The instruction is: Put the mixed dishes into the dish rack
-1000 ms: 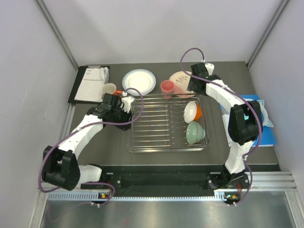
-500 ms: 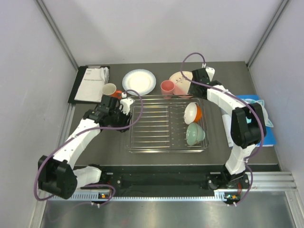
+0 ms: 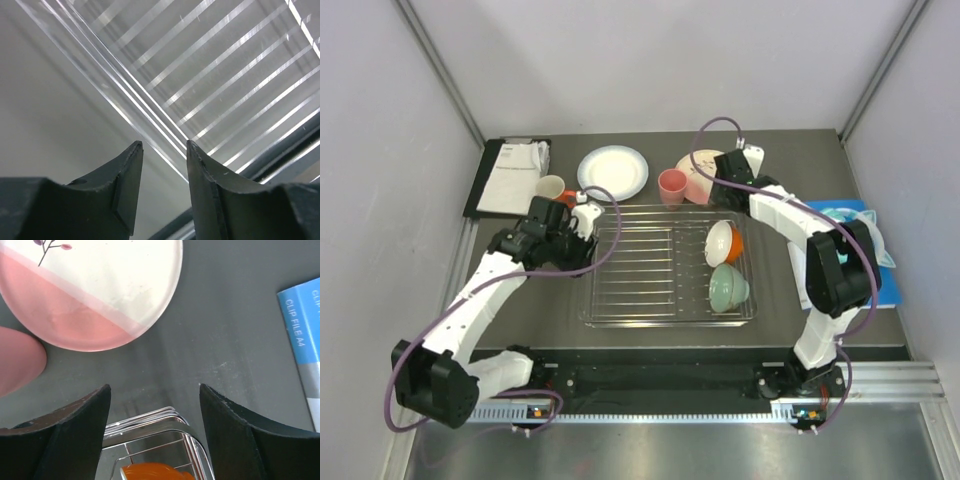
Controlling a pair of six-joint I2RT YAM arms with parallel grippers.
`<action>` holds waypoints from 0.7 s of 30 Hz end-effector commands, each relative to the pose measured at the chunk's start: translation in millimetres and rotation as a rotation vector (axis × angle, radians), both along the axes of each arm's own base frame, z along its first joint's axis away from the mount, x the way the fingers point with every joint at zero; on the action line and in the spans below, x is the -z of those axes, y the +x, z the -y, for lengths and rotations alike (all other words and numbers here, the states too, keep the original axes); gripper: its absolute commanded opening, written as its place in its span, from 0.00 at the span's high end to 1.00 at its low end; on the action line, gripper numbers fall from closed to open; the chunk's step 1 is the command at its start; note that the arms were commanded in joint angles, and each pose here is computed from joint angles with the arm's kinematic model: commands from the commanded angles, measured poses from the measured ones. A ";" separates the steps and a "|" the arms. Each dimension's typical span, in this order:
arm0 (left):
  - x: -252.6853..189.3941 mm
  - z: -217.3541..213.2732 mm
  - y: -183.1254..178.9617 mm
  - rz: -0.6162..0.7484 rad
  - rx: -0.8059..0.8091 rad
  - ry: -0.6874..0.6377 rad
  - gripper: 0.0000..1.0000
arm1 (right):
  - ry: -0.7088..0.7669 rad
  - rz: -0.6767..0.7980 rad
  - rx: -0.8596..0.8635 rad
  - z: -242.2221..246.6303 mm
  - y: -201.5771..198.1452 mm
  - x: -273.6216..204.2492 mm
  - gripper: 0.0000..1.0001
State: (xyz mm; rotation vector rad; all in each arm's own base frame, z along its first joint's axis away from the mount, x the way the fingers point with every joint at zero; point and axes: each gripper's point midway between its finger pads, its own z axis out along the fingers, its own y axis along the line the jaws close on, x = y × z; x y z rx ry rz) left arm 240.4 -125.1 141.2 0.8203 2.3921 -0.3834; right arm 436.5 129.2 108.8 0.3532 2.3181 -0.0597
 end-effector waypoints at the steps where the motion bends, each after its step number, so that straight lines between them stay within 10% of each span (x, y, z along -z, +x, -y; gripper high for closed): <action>1: -79.8 -3.3 46.4 0.272 -0.027 0.021 0.52 | -0.117 -0.101 -0.010 6.5 -28.1 1.0 0.23; 7: -138.9 -12.8 135.9 0.521 -0.175 0.081 0.33 | -0.078 0.063 0.059 15.0 9.3 -73.4 0.16; 11: -113.3 -24.3 204.4 0.459 -0.297 0.085 0.20 | 0.023 0.144 0.009 -14.3 42.8 -106.7 0.14; 21: -83.3 -46.9 343.6 0.368 -0.443 -0.083 0.23 | 0.347 0.353 -0.324 -118.7 111.5 -145.4 0.12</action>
